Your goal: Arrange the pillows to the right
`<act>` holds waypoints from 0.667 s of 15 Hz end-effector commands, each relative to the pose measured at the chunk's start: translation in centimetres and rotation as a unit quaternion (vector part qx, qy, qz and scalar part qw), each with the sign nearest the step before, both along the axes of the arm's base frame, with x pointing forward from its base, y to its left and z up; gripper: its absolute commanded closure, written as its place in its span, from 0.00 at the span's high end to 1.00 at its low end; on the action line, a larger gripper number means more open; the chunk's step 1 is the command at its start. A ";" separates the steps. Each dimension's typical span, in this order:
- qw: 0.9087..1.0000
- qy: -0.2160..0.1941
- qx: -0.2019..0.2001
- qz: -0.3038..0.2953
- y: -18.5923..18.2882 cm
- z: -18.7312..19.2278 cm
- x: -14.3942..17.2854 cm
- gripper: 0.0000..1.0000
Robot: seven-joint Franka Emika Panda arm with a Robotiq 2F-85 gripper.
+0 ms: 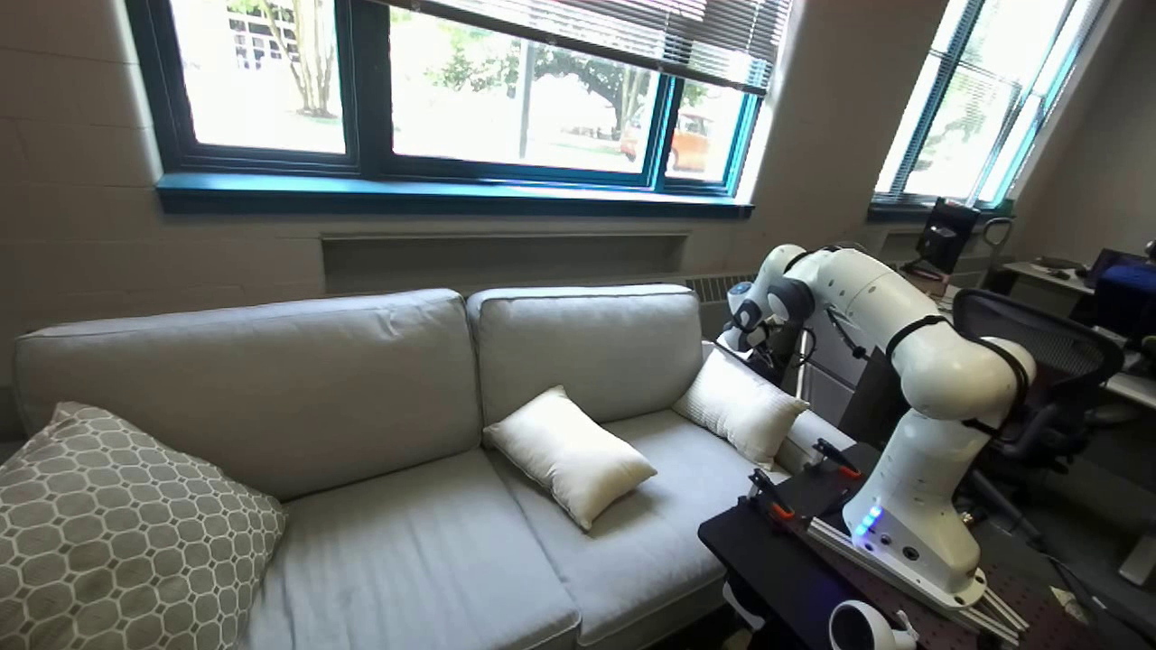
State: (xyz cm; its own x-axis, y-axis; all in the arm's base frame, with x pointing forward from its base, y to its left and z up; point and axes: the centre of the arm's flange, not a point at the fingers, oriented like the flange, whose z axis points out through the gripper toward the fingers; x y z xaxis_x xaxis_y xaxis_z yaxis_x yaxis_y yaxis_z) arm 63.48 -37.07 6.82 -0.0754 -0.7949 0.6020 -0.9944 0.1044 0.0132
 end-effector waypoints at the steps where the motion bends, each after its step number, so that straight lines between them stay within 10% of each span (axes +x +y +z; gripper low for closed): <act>1: 0.997 -0.070 0.036 0.026 3.7 5.2 1.5 1.00; 10: 0.959 -0.157 0.159 0.172 18.5 11.6 7.9 1.00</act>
State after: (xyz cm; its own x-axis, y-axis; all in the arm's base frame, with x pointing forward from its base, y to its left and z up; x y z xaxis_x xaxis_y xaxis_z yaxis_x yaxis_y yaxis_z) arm 71.64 -23.02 16.73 -0.0133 -0.9132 0.4072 -0.9455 -0.1210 -0.3023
